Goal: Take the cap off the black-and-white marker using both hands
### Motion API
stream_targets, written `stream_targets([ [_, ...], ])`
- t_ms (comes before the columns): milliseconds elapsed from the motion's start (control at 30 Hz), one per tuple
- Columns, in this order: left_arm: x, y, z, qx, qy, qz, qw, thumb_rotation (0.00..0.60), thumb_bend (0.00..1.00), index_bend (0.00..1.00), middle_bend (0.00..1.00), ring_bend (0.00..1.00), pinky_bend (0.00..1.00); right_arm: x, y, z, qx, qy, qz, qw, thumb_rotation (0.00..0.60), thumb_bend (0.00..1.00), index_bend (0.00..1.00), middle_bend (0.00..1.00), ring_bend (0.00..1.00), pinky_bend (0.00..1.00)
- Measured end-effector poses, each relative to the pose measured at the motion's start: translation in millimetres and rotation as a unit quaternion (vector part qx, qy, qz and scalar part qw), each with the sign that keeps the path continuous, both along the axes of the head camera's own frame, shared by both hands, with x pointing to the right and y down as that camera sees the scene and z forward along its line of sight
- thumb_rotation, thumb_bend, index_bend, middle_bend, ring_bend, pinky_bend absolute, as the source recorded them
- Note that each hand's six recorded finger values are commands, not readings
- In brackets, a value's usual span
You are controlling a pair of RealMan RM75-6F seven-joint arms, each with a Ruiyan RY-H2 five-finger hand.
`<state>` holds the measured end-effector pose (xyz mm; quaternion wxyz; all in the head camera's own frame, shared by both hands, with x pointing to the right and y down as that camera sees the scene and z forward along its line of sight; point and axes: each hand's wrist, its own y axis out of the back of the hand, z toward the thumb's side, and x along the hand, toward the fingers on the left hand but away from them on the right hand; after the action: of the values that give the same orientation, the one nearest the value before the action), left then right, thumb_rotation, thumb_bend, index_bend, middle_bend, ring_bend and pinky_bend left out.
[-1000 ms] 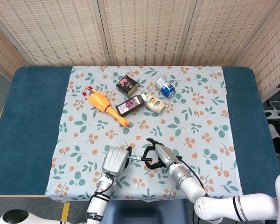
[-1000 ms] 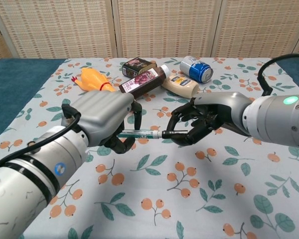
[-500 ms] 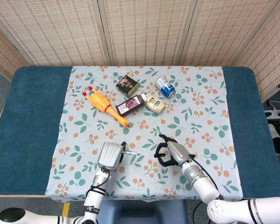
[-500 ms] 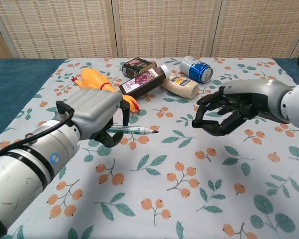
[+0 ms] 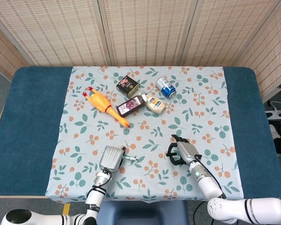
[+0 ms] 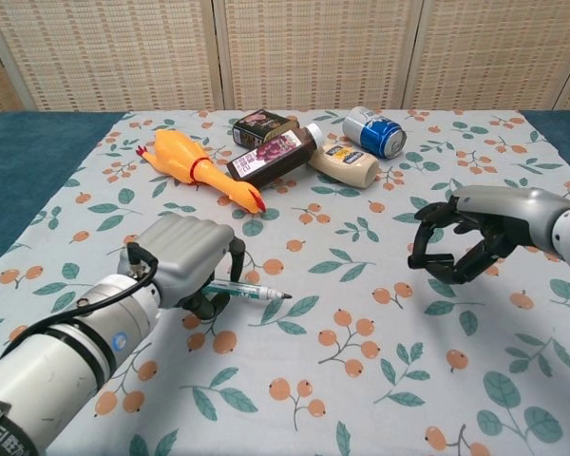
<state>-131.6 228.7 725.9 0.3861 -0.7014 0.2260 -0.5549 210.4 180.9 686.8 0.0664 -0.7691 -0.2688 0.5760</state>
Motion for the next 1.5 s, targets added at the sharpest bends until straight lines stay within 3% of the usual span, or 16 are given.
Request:
stream_targets([
  [100,1.6,0.6,1.0,-0.001,0.003,0.002,1.0000,0.600,0.40,0.64,1.00,1.00,1.00,-4.1,5.4,7.1,-0.001,0.002,-0.009,1.0000,0.600,0.58,0.45,0.00,0.00,0.00],
  [333,1.3,1.4,-0.1,-0.008,0.009,0.001,0.9999,0.600,0.40,0.34,1.00,1.00,1.00,-5.3,16.3,16.3,-0.013,0.016,-0.040,0.9990,0.600,0.57,0.04,0.00,0.00,0.00],
  [367,1.3,1.3,-0.3,-0.009,0.010,0.001,0.9999,0.600,0.40,0.31,1.00,1.00,1.00,-5.4,17.0,16.7,-0.015,0.016,-0.040,0.9989,0.600,0.57,0.02,0.00,0.00,0.00],
  [633,1.4,1.2,-5.5,-0.016,0.021,-0.004,0.9996,0.600,0.40,0.16,1.00,1.00,1.00,-8.4,15.6,8.7,-0.011,0.007,-0.039,0.9992,0.600,0.57,0.00,0.00,0.00,0.00],
  [800,1.1,1.3,-20.8,-0.014,0.043,-0.005,0.9990,0.600,0.40,0.12,1.00,1.00,1.00,-2.2,7.3,-16.2,0.016,-0.006,-0.038,0.9992,0.600,0.57,0.00,0.00,0.00,0.00],
  [867,-1.4,2.4,-32.8,-0.011,0.059,-0.003,0.9982,0.600,0.40,0.09,0.91,0.99,1.00,4.8,4.5,-29.6,0.029,-0.007,-0.040,0.9988,0.600,0.57,0.00,0.00,0.00,0.00],
  [900,-3.9,3.5,-38.7,-0.011,0.068,0.000,0.9976,0.600,0.41,0.07,0.82,0.95,1.00,9.7,3.2,-36.9,0.038,-0.006,-0.041,0.9984,0.600,0.56,0.00,0.00,0.00,0.00],
  [967,-16.0,7.2,-51.1,-0.016,0.086,0.008,0.9961,0.600,0.43,0.02,0.52,0.75,0.95,23.5,0.9,-54.2,0.063,-0.002,-0.045,0.9969,0.600,0.52,0.00,0.00,0.00,0.00],
  [1000,-24.6,9.1,-55.4,-0.019,0.093,0.012,0.9954,0.600,0.43,0.00,0.33,0.54,0.85,30.2,0.4,-61.8,0.077,0.000,-0.048,0.9959,0.600,0.50,0.00,0.00,0.00,0.00],
  [1033,-34.8,11.0,-59.1,-0.023,0.098,0.015,0.9948,0.600,0.43,0.00,0.23,0.42,0.77,37.2,0.0,-69.5,0.092,0.003,-0.050,0.9945,0.600,0.48,0.00,0.00,0.00,0.00],
  [1067,-49.4,13.7,-63.9,-0.029,0.106,0.018,0.9938,0.600,0.43,0.00,0.11,0.25,0.62,46.8,0.0,-80.2,0.115,0.005,-0.053,0.9919,0.600,0.47,0.00,0.00,0.00,0.00],
  [1100,-60.3,16.1,-67.4,-0.033,0.114,0.019,0.9928,0.600,0.43,0.00,0.05,0.14,0.50,54.4,0.4,-88.6,0.134,0.007,-0.056,0.9893,0.600,0.47,0.00,0.00,0.00,0.00],
  [1167,-85.4,22.1,-76.0,-0.041,0.137,0.014,0.9897,0.600,0.44,0.00,0.00,0.01,0.33,75.5,3.8,-109.8,0.184,0.016,-0.059,0.9811,0.600,0.46,0.00,0.00,0.00,0.00],
  [1300,-143.9,29.7,-91.8,-0.035,0.183,-0.028,0.9821,0.600,0.44,0.00,0.00,0.00,0.20,129.1,20.0,-152.0,0.282,0.063,-0.051,0.9559,0.600,0.41,0.00,0.00,0.00,0.00],
  [1400,-201.7,30.1,-108.5,0.013,0.199,-0.071,0.9773,0.600,0.45,0.00,0.00,0.00,0.19,181.2,46.4,-177.6,0.327,0.128,-0.039,0.9355,0.600,0.40,0.00,0.00,0.00,0.00],
  [1500,-254.2,33.4,-131.5,0.074,0.194,-0.083,0.9747,0.600,0.45,0.00,0.00,0.00,0.18,220.2,67.8,-192.5,0.334,0.183,-0.044,0.9237,0.600,0.40,0.00,0.00,0.00,0.00],
])
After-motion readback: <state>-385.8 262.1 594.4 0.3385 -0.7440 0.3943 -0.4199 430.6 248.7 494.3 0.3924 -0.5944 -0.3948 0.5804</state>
